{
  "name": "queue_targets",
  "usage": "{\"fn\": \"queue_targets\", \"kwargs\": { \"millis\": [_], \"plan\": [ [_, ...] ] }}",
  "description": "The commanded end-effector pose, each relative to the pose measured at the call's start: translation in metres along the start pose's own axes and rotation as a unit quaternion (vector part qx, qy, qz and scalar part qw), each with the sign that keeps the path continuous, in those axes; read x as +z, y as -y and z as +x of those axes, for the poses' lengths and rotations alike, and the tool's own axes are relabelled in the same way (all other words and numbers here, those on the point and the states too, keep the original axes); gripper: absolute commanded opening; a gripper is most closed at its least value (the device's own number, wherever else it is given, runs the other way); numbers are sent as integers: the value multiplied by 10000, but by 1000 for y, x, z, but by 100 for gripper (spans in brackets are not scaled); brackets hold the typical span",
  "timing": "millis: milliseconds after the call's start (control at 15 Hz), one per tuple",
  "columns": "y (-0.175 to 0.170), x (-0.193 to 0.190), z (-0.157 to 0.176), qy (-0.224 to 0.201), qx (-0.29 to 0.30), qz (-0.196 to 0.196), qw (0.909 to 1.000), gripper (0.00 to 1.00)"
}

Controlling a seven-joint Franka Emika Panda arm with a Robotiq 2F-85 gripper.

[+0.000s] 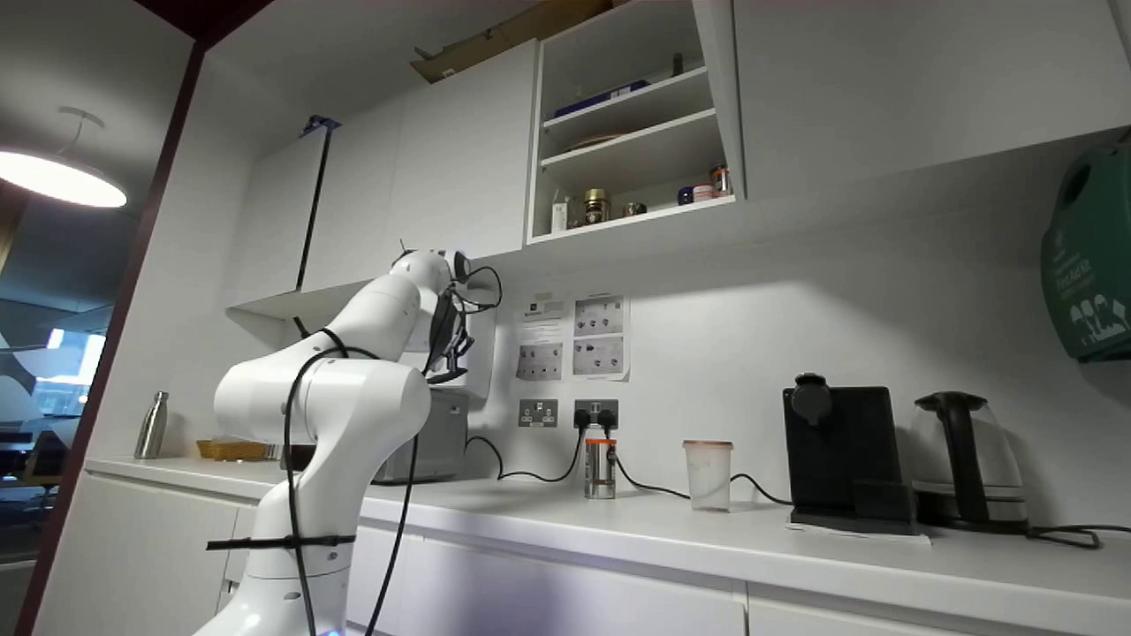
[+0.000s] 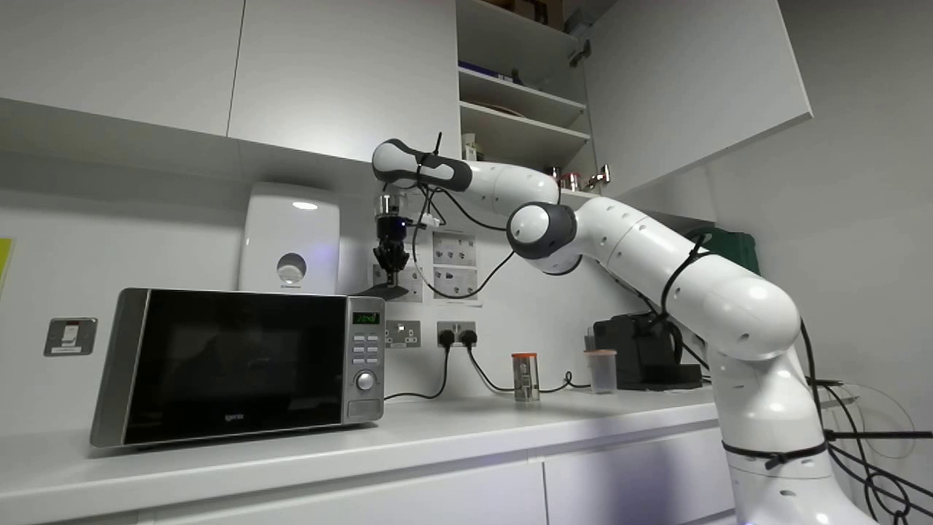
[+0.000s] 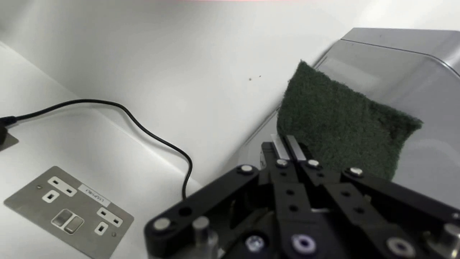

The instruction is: Wipe the top of the microwave with the grey object

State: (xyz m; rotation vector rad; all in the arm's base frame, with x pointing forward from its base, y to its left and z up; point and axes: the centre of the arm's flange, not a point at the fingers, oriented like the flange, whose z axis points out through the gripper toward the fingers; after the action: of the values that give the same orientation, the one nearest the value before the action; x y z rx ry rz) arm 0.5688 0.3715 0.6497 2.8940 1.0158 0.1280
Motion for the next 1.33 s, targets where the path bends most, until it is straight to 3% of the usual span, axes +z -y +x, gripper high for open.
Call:
{"fn": "queue_targets", "kwargs": {
  "millis": [0,467,1267],
  "plan": [
    [-23,22,-69,77,691,226,9973,1],
    [-22,15,-85,224,1866,754,9793,1],
    [-23,0,-101,502,2425,1054,9631,1]
  ]
}}
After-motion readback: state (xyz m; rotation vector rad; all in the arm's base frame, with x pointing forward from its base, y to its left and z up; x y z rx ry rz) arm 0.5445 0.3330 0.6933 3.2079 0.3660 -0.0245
